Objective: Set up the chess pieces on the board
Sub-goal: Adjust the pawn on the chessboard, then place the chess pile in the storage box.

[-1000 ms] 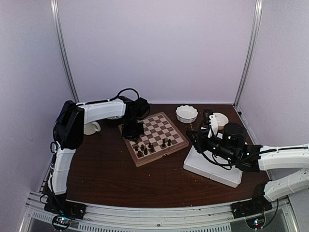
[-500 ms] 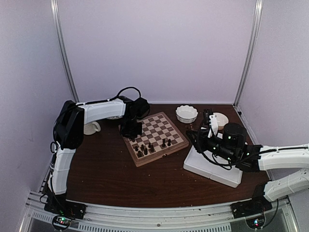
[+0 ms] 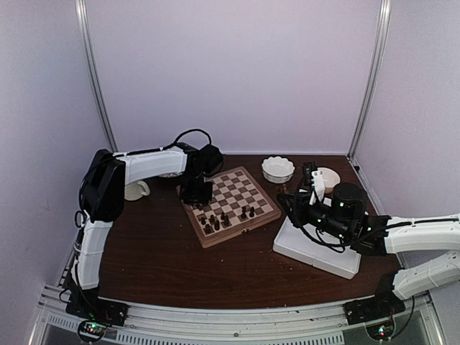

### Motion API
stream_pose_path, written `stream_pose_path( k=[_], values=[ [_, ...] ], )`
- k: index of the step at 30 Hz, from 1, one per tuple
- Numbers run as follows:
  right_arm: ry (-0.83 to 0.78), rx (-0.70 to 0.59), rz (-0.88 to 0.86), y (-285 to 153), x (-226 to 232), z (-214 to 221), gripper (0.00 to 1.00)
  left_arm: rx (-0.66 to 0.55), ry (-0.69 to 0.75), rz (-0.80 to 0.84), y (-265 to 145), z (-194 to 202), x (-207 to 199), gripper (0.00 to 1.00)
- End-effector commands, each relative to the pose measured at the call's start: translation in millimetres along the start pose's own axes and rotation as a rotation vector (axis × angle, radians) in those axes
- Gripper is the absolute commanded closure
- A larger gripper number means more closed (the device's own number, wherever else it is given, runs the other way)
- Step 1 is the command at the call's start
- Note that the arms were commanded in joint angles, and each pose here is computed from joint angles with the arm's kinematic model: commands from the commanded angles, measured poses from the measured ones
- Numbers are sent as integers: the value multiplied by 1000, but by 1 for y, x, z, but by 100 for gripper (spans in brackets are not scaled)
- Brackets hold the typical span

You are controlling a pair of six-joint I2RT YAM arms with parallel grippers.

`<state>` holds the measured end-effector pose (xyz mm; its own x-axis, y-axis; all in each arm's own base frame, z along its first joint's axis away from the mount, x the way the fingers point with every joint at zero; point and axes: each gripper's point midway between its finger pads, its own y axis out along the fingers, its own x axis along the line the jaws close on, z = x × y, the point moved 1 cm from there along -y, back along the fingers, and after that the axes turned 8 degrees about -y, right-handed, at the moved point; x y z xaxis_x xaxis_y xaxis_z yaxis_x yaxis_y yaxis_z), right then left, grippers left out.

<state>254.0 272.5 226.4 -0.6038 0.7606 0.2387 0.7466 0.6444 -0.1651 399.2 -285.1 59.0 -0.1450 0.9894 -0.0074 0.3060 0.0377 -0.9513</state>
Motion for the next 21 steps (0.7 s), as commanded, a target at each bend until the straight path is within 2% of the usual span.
stream_pose_path(
  k=[1, 7, 13, 21],
  values=[
    [7, -34, 11, -3, -3, -8, 96, -18, -41, 68, -21, -7, -6, 63],
    [9, -34, 10, -4, -3, -8, 96, 9, -68, 80, -18, -2, -7, 64],
    [8, -35, 10, -4, -3, -9, 96, 23, -103, 70, -13, 2, -5, 71],
    [9, -36, 9, -5, -3, -9, 96, 44, -116, 50, -5, 8, -2, 73]
  ],
)
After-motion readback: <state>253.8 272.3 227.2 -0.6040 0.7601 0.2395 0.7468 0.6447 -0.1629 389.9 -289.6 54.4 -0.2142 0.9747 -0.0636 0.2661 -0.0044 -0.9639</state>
